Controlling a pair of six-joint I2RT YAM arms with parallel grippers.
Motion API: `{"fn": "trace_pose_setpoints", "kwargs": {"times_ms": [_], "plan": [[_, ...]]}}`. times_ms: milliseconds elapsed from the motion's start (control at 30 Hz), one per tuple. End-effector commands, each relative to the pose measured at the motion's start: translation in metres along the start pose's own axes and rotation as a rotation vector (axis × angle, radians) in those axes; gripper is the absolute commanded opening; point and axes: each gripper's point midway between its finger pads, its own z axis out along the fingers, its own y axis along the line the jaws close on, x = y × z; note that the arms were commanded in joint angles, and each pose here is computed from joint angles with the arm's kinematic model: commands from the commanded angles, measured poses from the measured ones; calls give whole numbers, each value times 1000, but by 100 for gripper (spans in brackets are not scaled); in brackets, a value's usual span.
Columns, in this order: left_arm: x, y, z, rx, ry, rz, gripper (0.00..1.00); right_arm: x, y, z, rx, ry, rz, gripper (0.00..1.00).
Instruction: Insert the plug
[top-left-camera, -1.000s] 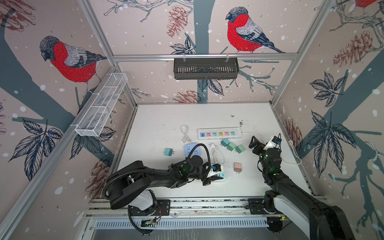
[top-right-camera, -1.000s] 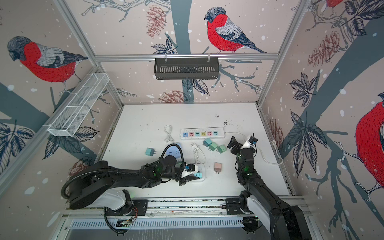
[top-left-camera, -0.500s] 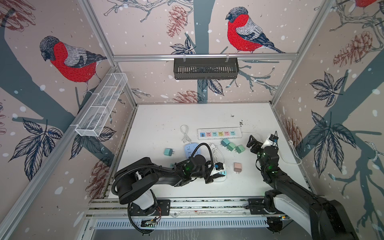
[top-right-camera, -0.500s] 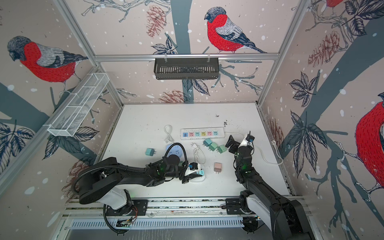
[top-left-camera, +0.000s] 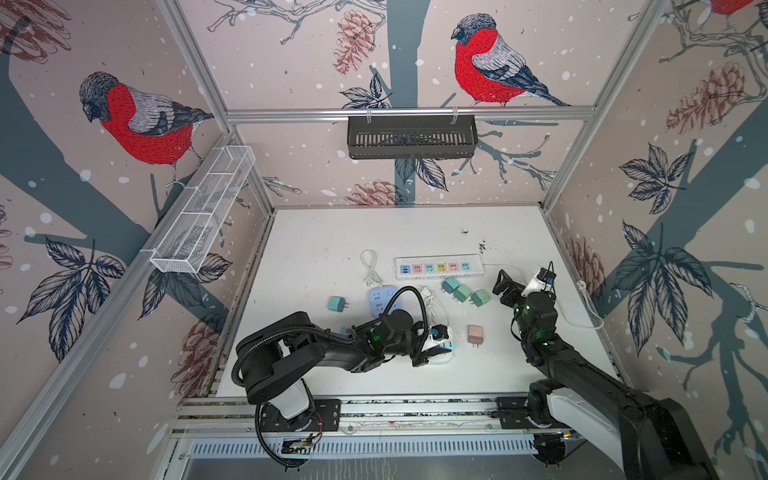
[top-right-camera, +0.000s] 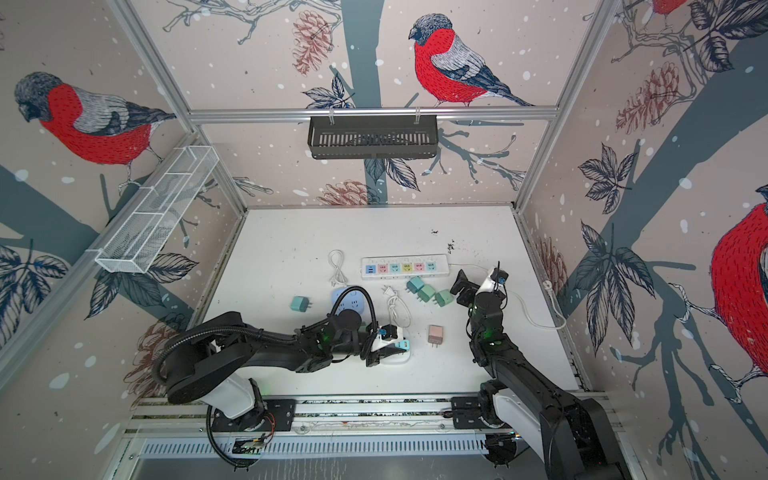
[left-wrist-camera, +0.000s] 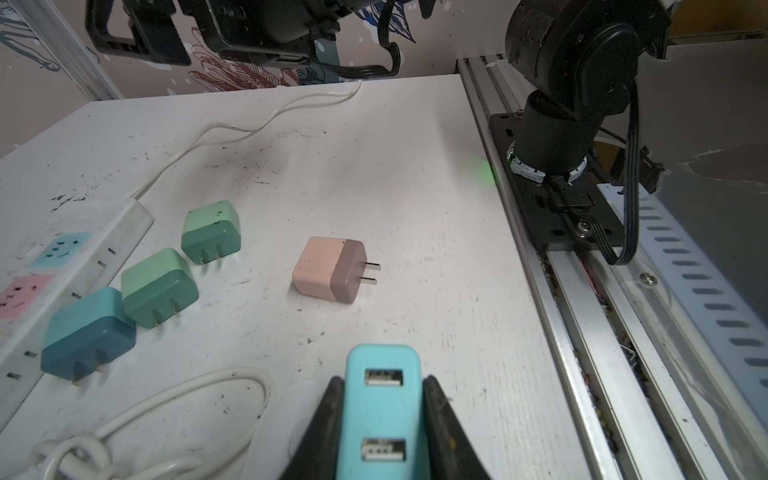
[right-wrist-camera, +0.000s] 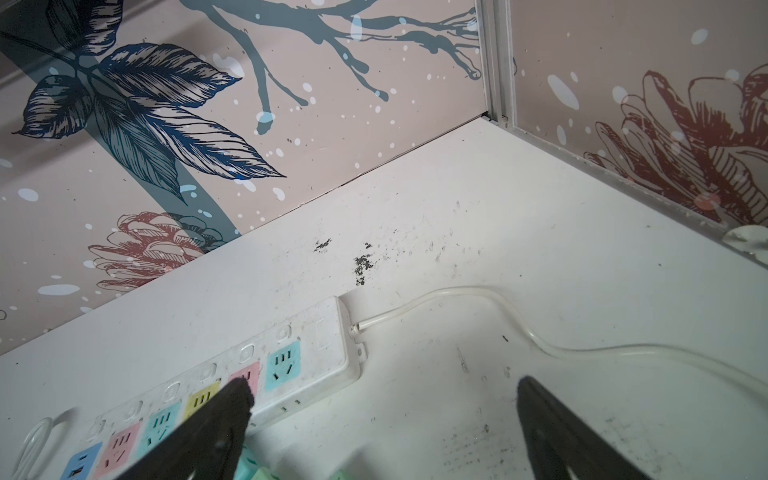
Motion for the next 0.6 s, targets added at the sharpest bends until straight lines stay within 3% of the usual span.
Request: {"fn": "trace_pose_setpoints", "kwargs": {"times_ms": [0,567], "plan": [[-13,2,-2,-15,-55,27,0,-7,2,0,2,-26,-4,99],[-6,7,9,-8,-27,-15,0,-7,3,0,6,-29,-11,99]]}}
